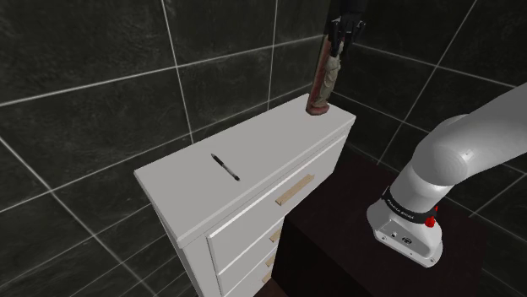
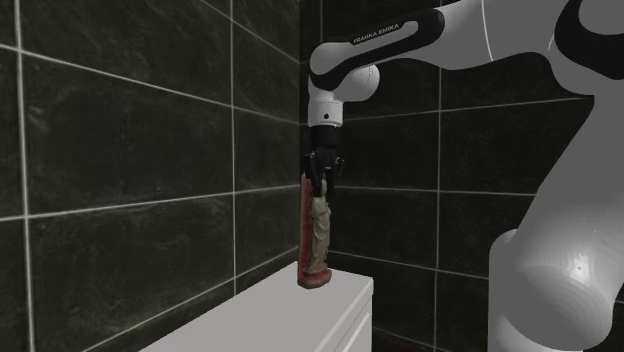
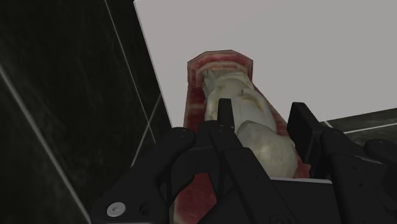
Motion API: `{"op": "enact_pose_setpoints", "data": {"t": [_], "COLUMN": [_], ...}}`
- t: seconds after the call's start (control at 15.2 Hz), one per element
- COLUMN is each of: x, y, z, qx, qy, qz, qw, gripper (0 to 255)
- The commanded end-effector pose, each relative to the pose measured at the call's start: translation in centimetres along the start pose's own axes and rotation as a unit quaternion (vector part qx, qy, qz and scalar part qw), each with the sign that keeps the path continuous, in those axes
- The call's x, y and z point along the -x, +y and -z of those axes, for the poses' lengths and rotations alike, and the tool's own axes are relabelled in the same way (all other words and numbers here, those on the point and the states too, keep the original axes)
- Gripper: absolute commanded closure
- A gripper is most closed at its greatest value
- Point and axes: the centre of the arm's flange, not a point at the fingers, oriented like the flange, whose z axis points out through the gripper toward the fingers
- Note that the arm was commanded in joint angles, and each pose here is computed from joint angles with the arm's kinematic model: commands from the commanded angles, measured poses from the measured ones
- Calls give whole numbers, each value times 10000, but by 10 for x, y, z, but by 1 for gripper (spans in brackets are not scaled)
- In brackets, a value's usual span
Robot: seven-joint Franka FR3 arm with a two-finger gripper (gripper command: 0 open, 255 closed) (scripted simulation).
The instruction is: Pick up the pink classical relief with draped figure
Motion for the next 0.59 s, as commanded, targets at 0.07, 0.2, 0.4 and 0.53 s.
{"op": "enact_pose_setpoints", "data": {"t": [0.07,0.2,0.4,0.53], "x": [0,0,1,1], "y": [0,0,0,-1], "z": [-1,-1,10,21], "qx": [2,2,2,2], "qy": [-8,-8,-8,-8], "qz": [-1,-1,-1,-1], "qw": [10000,10000,10000,10000], "gripper": [255,255,255,255]}}
